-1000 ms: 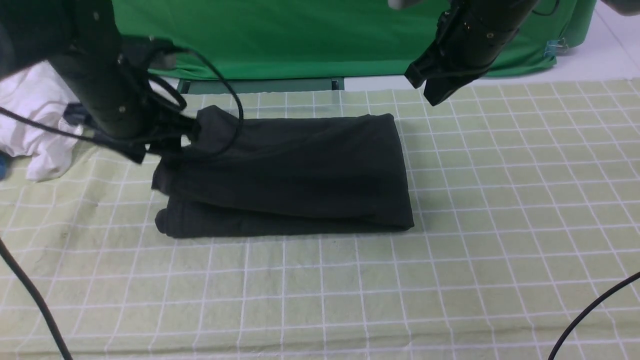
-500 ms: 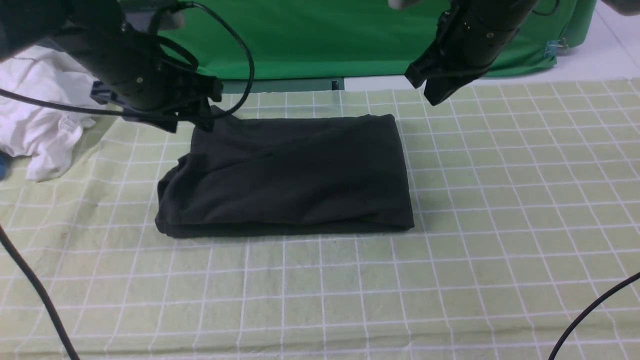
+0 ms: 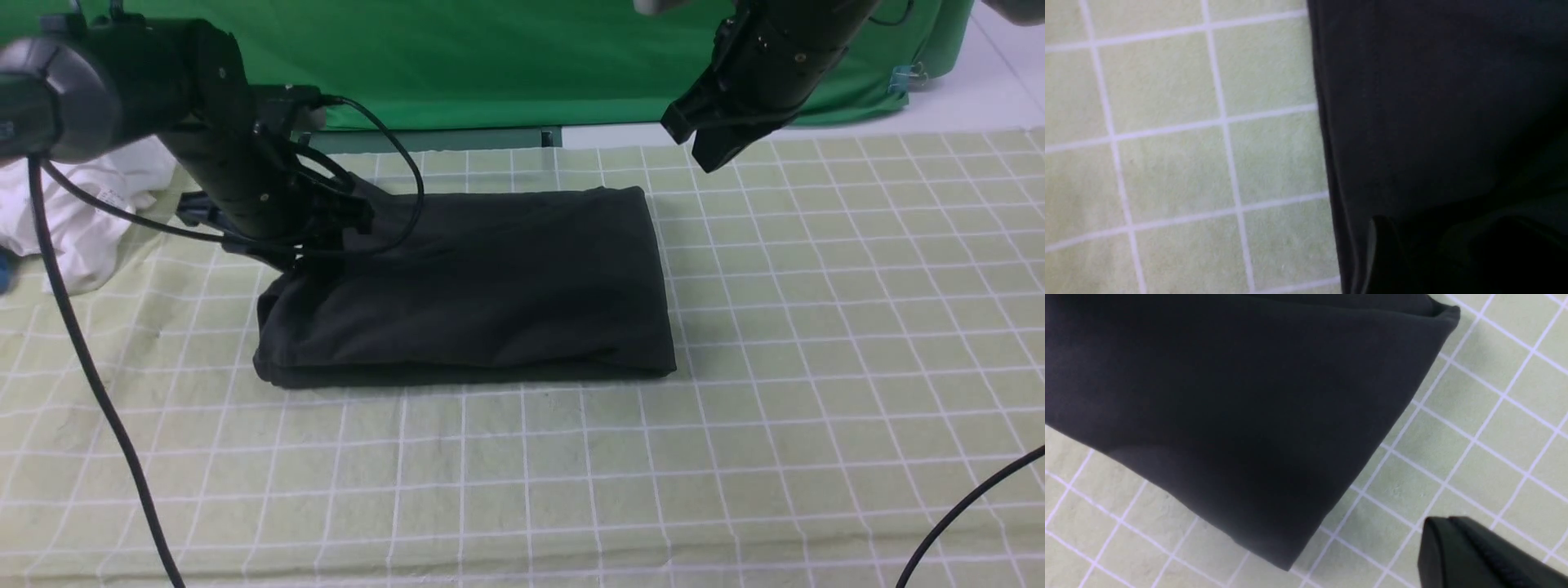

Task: Fold a long-sleeved shirt over a green coffee tablecloth.

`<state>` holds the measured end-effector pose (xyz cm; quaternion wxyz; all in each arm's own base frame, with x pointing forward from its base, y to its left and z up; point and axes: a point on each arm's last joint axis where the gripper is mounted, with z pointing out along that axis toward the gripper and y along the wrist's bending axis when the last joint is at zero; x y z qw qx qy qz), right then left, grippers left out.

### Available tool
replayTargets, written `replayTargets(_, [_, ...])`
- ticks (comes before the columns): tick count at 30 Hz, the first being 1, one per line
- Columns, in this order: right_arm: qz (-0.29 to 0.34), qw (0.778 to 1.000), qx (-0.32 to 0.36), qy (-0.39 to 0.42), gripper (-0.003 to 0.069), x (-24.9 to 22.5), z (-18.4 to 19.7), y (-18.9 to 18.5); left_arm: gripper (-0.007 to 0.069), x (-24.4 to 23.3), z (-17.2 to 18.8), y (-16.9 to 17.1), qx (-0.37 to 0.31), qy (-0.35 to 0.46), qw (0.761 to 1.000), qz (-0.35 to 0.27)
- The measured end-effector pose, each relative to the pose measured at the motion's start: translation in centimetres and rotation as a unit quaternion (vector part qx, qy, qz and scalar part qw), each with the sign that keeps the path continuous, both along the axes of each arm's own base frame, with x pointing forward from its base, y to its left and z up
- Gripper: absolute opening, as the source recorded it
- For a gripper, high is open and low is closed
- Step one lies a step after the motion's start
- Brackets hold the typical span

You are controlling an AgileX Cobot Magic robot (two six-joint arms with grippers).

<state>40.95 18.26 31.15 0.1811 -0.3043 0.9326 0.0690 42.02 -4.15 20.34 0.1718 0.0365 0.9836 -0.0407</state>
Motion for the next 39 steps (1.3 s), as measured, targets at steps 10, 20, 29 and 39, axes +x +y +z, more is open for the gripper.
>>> replayTargets(10, [0.000,1.000,0.000,0.000,0.0008,0.0,0.0,0.0,0.0024,0.1,0.0,0.4,0.025,-0.004,1.000,-0.003])
replayTargets(20, [0.000,1.000,0.000,0.000,0.0008,0.0,0.0,0.0,0.0023,0.2,0.0,1.1,0.051,-0.011,0.998,0.027])
replayTargets(29, [0.000,1.000,0.000,0.000,0.0008,0.0,0.0,0.0,0.0097,0.3,0.1,1.5,0.069,-0.016,0.996,0.047])
replayTargets(39, [-0.004,1.000,0.002,-0.001,0.0018,-0.1,0.2,0.0,0.0376,0.8,5.9,2.1,0.105,-0.025,0.993,0.045])
